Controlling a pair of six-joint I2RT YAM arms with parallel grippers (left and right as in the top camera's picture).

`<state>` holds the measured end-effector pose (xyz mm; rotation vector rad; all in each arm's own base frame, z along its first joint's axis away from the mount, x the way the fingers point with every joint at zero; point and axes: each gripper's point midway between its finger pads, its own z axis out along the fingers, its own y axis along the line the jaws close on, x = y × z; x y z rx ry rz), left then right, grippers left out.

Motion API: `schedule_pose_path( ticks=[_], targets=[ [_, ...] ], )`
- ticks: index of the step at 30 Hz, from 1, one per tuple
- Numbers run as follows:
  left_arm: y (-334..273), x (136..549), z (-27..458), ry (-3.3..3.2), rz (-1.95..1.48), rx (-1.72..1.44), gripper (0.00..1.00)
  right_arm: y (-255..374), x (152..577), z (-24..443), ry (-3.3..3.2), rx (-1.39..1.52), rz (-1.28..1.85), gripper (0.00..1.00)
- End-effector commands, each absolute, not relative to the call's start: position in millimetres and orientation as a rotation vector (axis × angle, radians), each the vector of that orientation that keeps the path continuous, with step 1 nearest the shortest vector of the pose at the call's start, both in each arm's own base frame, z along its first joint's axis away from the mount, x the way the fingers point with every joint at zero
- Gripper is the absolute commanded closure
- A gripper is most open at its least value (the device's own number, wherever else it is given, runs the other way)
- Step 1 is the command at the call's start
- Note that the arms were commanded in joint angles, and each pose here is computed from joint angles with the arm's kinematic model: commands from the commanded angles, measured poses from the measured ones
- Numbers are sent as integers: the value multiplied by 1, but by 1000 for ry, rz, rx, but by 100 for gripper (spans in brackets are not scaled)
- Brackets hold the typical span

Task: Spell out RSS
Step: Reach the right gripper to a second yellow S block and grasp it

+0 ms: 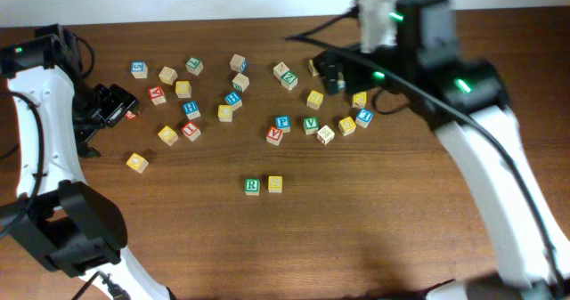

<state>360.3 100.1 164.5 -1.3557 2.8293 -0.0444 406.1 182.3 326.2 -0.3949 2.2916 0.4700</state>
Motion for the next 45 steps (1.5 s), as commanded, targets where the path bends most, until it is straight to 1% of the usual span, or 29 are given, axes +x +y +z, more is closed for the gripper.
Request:
schedule_pose_path(
  ticks=[1, 2, 3, 4, 5, 6, 9, 11, 12, 15, 16, 18, 21, 23, 25, 26, 28, 31, 38, 39, 42, 45],
  targets=[
    [101, 360, 170, 2806, -42, -1363, 1, 237, 415, 279, 2399, -545, 704, 2],
    [101, 360, 170, 2807, -42, -1364, 1, 247, 410, 261, 2456, -569, 790, 2],
    [101, 360, 170, 2806, -42, -1363, 1, 250, 428, 238, 2494, -506, 782, 2],
    [101, 360, 170, 2807, -42, -1364, 1, 241, 442, 223, 2562, -311, 730, 0],
    [101, 360, 170, 2807, -42, -1363, 1, 223, 456, 206, 2628, -17, 631, 10],
    [101, 360, 170, 2806, -42, -1363, 1, 208, 466, 188, 2651, 179, 527, 12],
    [101, 360, 170, 2807, -42, -1364, 1, 193, 481, 144, 2654, 442, 305, 12],
    [101, 360, 170, 2807, -42, -1364, 1, 192, 484, 113, 2659, 549, 195, 13],
    [101, 360, 170, 2807, -42, -1364, 1, 191, 487, 107, 2644, 571, 167, 13],
    [101, 360, 170, 2806, -42, -1363, 1, 194, 503, 82, 2619, 591, 154, 19],
    [101, 360, 170, 2807, -42, -1364, 1, 196, 508, 73, 2613, 589, 160, 19],
    [101, 360, 170, 2807, -42, -1363, 1, 198, 511, 63, 2615, 590, 157, 25],
    [101, 360, 170, 2806, -42, -1363, 1, 195, 515, 44, 2616, 595, 121, 25],
    [101, 360, 170, 2806, -42, -1363, 1, 198, 518, 36, 2616, 595, 127, 31],
    [101, 360, 170, 2806, -42, -1363, 1, 198, 518, 24, 2629, 594, 115, 33],
    [101, 360, 170, 2806, -42, -1363, 1, 197, 518, 20, 2634, 595, 108, 36],
    [101, 360, 170, 2806, -42, -1363, 1, 193, 519, 18, 2625, 600, 77, 50],
    [101, 360, 170, 2806, -42, -1363, 1, 193, 517, 18, 2630, 599, 75, 59],
    [101, 360, 170, 2807, -42, -1363, 1, 190, 508, 14, 2669, 599, 45, 61],
    [101, 360, 170, 2806, -42, -1363, 1, 189, 508, 13, 2671, 599, 43, 67],
    [101, 360, 170, 2806, -42, -1363, 1, 190, 507, 14, 2674, 596, 46, 71],
    [101, 360, 170, 2806, -42, -1363, 1, 191, 508, 29, 2680, 472, 38, 72]
  ],
)
